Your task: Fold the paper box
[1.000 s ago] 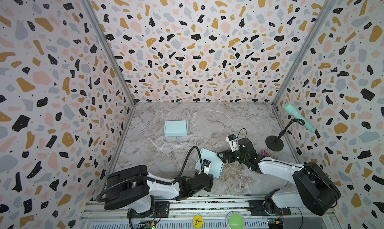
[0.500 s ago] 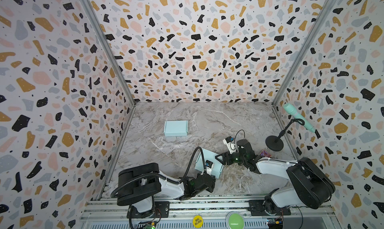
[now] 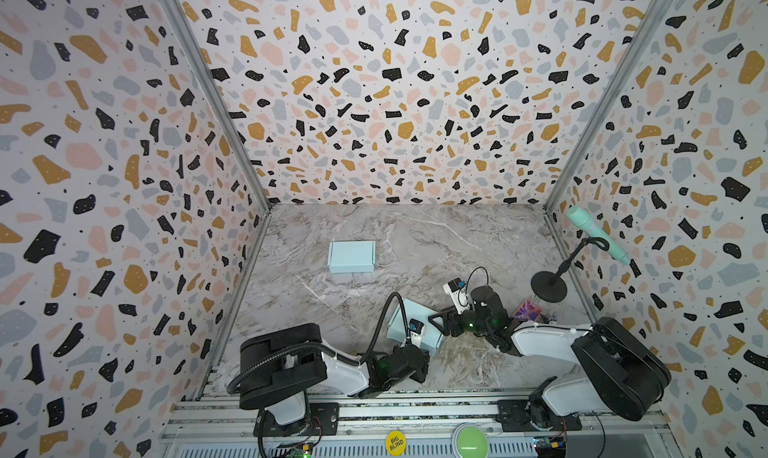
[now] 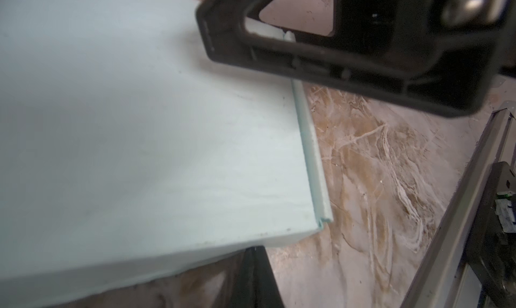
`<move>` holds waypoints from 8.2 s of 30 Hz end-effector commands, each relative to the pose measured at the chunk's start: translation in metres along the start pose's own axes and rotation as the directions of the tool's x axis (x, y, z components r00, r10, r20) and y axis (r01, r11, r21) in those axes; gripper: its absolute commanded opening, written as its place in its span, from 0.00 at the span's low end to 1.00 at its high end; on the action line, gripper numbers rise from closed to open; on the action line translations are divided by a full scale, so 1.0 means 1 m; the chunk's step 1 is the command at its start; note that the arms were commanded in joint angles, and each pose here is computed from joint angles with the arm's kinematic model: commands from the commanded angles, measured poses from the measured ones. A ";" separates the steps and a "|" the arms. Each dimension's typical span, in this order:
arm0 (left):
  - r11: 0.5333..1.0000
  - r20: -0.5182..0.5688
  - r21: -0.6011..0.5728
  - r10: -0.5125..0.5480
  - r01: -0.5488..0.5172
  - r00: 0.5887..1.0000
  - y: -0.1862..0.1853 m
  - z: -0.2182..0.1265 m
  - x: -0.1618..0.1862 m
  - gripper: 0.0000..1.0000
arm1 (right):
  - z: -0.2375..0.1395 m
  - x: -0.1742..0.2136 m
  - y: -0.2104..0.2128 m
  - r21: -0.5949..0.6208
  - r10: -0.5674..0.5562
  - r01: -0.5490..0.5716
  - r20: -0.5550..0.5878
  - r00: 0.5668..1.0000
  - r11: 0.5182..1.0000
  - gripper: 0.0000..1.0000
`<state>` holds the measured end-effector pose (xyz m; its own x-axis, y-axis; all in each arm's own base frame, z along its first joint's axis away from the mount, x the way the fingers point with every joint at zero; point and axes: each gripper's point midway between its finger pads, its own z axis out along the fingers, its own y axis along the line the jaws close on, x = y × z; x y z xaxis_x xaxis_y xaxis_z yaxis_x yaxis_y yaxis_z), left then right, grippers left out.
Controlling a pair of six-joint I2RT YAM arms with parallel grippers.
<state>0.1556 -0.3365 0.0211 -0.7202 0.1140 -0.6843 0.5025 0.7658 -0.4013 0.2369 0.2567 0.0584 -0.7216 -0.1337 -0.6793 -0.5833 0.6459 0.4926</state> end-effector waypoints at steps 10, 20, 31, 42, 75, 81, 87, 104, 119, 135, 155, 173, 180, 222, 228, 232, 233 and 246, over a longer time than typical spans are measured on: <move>0.999 0.083 -0.027 -0.042 0.045 0.996 0.015 0.003 -0.022 0.06 | -0.008 0.075 0.046 -0.174 0.092 -0.132 -0.220 0.971 0.976 0.63; 0.998 0.071 -0.037 -0.047 0.049 0.996 0.022 -0.001 -0.016 0.07 | -0.006 0.067 0.037 -0.109 0.078 -0.100 -0.189 0.979 0.989 0.65; 0.996 0.080 -0.024 -0.086 0.089 0.993 0.034 -0.021 -0.008 0.15 | -0.012 0.030 0.017 -0.051 0.069 -0.075 -0.122 0.990 0.996 0.74; 0.993 0.114 -0.030 -0.113 0.117 0.987 0.057 -0.063 -0.003 0.25 | -0.018 -0.009 0.007 0.009 0.028 -0.028 -0.064 0.998 1.000 0.81; 0.982 0.216 -0.109 -0.126 0.152 0.968 0.108 -0.066 -0.071 0.04 | 0.049 -0.054 0.014 -0.163 0.015 -0.026 -0.070 0.997 0.986 0.86; 0.982 0.209 -0.114 -0.128 0.154 0.969 0.111 -0.060 -0.072 0.04 | 0.058 -0.051 0.017 -0.180 -0.002 -0.014 -0.090 0.996 0.984 0.84; 0.979 0.212 -0.114 -0.140 0.167 0.967 0.117 -0.057 -0.074 0.03 | 0.069 -0.050 0.023 -0.196 -0.020 -0.003 -0.112 0.994 0.981 0.81; 0.980 0.185 -0.109 -0.145 0.167 0.972 0.122 -0.039 -0.075 0.03 | 0.087 -0.041 0.041 -0.234 -0.067 0.028 -0.160 0.985 0.972 0.70; 0.981 0.170 -0.093 -0.155 0.173 0.973 0.120 -0.037 -0.069 0.03 | 0.095 -0.035 0.050 -0.240 -0.096 0.051 -0.184 0.978 0.970 0.71; 0.981 0.188 -0.075 -0.162 0.178 0.969 0.114 -0.077 -0.074 0.22 | 0.005 -0.093 0.034 0.005 -0.110 0.110 -0.007 0.994 0.994 0.94; 0.994 0.105 -0.039 -0.095 0.100 0.990 0.116 -0.025 -0.133 0.42 | -0.042 0.043 0.066 -0.166 0.176 -0.193 -0.115 0.978 0.967 0.95; 0.988 0.097 0.053 -0.153 0.148 0.983 0.102 -0.039 -0.093 0.46 | -0.009 0.005 0.056 -0.218 0.091 -0.105 -0.074 0.993 0.970 0.92; 0.984 0.095 0.083 -0.167 0.159 0.981 0.079 -0.046 -0.069 0.46 | 0.005 -0.016 0.039 -0.197 0.056 -0.069 -0.070 0.996 0.978 0.91; 0.972 0.028 -0.216 -0.088 0.092 0.996 0.148 -0.055 -0.102 0.06 | -0.012 0.036 0.042 -0.048 0.018 -0.024 -0.114 0.993 0.999 0.48; 0.975 -0.003 -0.193 -0.112 0.109 0.994 0.150 -0.042 -0.087 0.00 | 0.005 0.033 0.039 -0.055 0.019 -0.025 -0.110 0.994 0.998 0.44; 0.980 -0.006 -0.160 -0.123 0.120 0.992 0.144 -0.046 -0.081 0.00 | 0.014 0.029 0.032 -0.040 0.014 -0.019 -0.119 0.993 0.999 0.42; 0.980 -0.008 -0.156 -0.124 0.121 0.992 0.143 -0.048 -0.080 0.00 | 0.016 0.028 0.030 -0.036 0.012 -0.017 -0.120 0.993 0.999 0.42; 0.992 -0.006 -0.038 -0.124 0.124 0.992 0.099 -0.052 -0.055 0.03 | 0.028 -0.002 0.018 -0.013 -0.019 0.018 -0.105 0.994 1.000 0.39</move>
<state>0.2218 -0.2201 0.0365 -0.8000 0.0593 -0.5970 0.3650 0.8379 -0.4058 0.2356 0.2802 0.0430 -0.7688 -0.2026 -0.6065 -0.5639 0.6619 0.4938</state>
